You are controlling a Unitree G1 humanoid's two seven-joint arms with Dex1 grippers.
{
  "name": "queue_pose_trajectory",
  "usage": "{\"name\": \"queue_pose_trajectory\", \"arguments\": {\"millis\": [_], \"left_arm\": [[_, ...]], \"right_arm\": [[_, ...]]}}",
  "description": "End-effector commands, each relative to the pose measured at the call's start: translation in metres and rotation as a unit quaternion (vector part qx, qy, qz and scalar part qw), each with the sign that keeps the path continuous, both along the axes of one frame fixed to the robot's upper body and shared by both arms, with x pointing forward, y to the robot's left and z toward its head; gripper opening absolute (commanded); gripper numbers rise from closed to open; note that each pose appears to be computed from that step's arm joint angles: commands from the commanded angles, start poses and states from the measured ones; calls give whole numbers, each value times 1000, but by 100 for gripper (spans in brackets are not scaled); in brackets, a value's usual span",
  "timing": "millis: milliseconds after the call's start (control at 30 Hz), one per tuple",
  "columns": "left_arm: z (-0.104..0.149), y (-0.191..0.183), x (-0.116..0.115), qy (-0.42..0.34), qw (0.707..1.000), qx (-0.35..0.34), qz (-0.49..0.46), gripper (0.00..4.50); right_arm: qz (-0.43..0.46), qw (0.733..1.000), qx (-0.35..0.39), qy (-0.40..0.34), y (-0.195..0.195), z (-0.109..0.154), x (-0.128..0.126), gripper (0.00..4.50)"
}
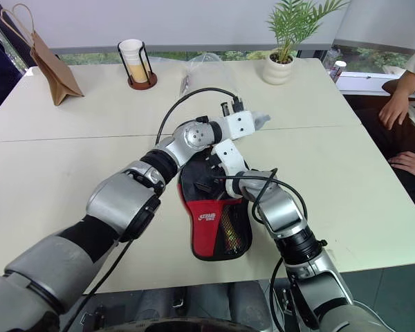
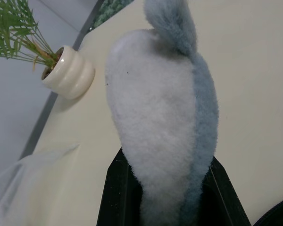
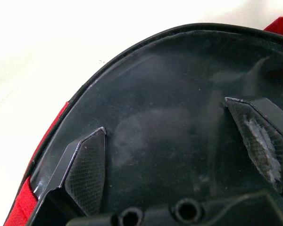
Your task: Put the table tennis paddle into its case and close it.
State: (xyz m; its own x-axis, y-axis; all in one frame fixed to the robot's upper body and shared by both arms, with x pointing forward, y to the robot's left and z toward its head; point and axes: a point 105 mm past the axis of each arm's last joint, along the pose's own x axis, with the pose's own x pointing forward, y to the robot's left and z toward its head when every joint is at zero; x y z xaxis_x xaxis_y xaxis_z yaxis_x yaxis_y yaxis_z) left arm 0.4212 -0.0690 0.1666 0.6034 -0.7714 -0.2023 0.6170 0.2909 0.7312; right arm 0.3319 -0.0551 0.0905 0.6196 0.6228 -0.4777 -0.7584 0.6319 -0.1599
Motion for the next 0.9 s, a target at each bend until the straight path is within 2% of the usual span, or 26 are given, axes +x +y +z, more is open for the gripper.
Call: {"name": "queue_pose_trajectory", "arguments": {"millis": [33,233,467,533,567,767,900], "left_arm": [[42,-22,-9,-17,996,-74,-40,9],[49,-27,-17,64,985,-142,-76,9],[41,-26,-24,128,975,-142,-116,9],[33,-23,-26,150,973,-124,-126,111],[28,-19,-27,163,971,-114,-132,142],[18,-3,-31,225,956,-95,-166,444],[36,5,-30,249,939,-143,-187,449]], "right_arm": [[7,984,-63,165,-3,-82,-42,450],[8,984,-65,165,-5,-82,-41,450],[11,984,-69,162,-6,-82,-37,450],[12,984,-70,161,-6,-82,-36,450],[13,985,-70,160,-6,-82,-36,450],[16,985,-70,158,-7,-80,-34,450],[11,987,-62,151,-11,-74,-30,450]]}}
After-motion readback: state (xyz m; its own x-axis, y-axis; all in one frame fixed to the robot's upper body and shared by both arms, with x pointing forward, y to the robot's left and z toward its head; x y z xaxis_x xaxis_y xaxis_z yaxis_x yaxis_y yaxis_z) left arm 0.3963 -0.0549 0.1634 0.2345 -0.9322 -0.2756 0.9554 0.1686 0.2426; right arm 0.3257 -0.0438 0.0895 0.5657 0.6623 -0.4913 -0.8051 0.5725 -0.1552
